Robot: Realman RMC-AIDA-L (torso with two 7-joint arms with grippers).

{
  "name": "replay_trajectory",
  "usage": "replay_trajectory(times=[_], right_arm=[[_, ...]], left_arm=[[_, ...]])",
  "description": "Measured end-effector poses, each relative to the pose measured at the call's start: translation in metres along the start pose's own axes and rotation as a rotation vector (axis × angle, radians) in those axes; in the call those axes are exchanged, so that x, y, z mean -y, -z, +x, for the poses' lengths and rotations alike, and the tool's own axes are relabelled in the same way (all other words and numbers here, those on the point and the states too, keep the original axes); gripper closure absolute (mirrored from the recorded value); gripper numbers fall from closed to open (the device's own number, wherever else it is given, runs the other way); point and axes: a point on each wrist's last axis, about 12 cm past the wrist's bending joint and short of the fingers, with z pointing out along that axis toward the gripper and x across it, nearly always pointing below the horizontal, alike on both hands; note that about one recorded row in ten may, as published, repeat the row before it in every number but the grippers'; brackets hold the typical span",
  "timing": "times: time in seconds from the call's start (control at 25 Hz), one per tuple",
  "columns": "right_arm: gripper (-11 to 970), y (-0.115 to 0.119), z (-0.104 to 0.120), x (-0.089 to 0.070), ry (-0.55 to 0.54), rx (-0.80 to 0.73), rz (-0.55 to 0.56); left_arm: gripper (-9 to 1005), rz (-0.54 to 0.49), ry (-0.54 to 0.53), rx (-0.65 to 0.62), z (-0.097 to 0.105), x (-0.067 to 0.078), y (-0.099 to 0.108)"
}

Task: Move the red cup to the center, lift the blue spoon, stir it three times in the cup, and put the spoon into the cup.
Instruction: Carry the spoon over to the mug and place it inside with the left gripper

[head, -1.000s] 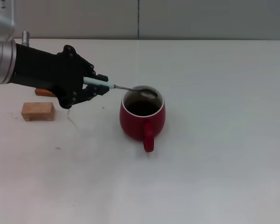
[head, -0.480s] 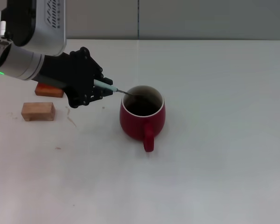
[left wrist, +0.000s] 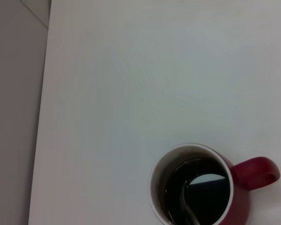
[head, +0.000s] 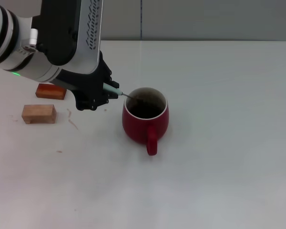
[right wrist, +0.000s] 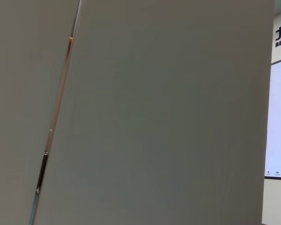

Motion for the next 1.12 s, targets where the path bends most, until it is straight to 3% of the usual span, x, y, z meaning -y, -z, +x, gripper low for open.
replay_trajectory(times=[0.24, 1.12], right_arm=[[312, -0.003, 0.0, -0.003, -0.003, -0.001, -0.009], [311, 0.0, 0.001, -0.004, -0.007, -0.011, -0.013]], left_arm=[[803, -0.002, -0.064, -0.05, -0.014, 0.003, -0.005], [795, 0.006, -0.131, -0.13, -0.019, 0.009, -0.02]])
